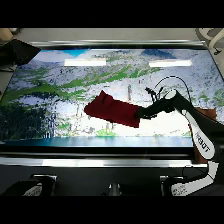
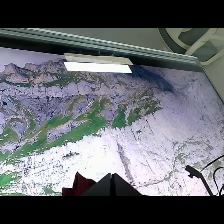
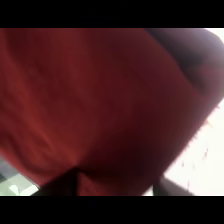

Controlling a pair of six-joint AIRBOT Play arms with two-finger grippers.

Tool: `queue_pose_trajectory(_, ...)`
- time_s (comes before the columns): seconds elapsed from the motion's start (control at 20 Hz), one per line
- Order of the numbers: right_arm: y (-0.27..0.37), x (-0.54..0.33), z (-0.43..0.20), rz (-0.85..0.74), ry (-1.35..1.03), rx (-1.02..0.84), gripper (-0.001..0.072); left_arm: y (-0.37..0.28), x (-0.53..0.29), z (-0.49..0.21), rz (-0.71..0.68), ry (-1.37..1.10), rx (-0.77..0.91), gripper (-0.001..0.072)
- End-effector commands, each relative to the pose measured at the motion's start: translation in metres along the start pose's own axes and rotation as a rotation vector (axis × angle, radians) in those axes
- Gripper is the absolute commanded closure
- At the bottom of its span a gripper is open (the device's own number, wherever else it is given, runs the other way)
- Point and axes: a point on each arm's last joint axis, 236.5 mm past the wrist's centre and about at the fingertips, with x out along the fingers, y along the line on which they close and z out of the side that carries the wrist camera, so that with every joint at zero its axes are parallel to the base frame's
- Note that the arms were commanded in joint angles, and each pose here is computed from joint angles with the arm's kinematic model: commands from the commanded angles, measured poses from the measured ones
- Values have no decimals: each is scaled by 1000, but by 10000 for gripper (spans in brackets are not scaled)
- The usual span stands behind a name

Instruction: Fold the shirts.

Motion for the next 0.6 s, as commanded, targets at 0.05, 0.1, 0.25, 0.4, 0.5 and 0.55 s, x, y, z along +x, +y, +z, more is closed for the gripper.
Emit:
queue_pose_trajectory(0.05, 45, -13, 44, 185, -179, -24, 693, -1, 1, -1, -1, 2, 4, 680)
queue_pose_trajectory(0.1, 54, -37, 60, 220, -244, -84, 694, 0, 1, -1, 4, 4, 6, 679)
queue_pose_trajectory(0.25, 51, -139, 94, 185, -410, -183, 694, 2, 3, -3, 5, 9, 3, 679)
queue_pose_trajectory(0.4, 2, -240, 98, -1, -525, -143, 694, 3, 5, -3, 7, 9, 1, 680)
queue_pose_trajectory(0.5, -41, -294, 83, -118, -576, -78, 694, 3, 5, -3, 7, 7, 0, 679)
queue_pose_trajectory(0.55, -62, -316, 71, -153, -590, -45, 694, 3, 5, -3, 6, 7, -1, 679)
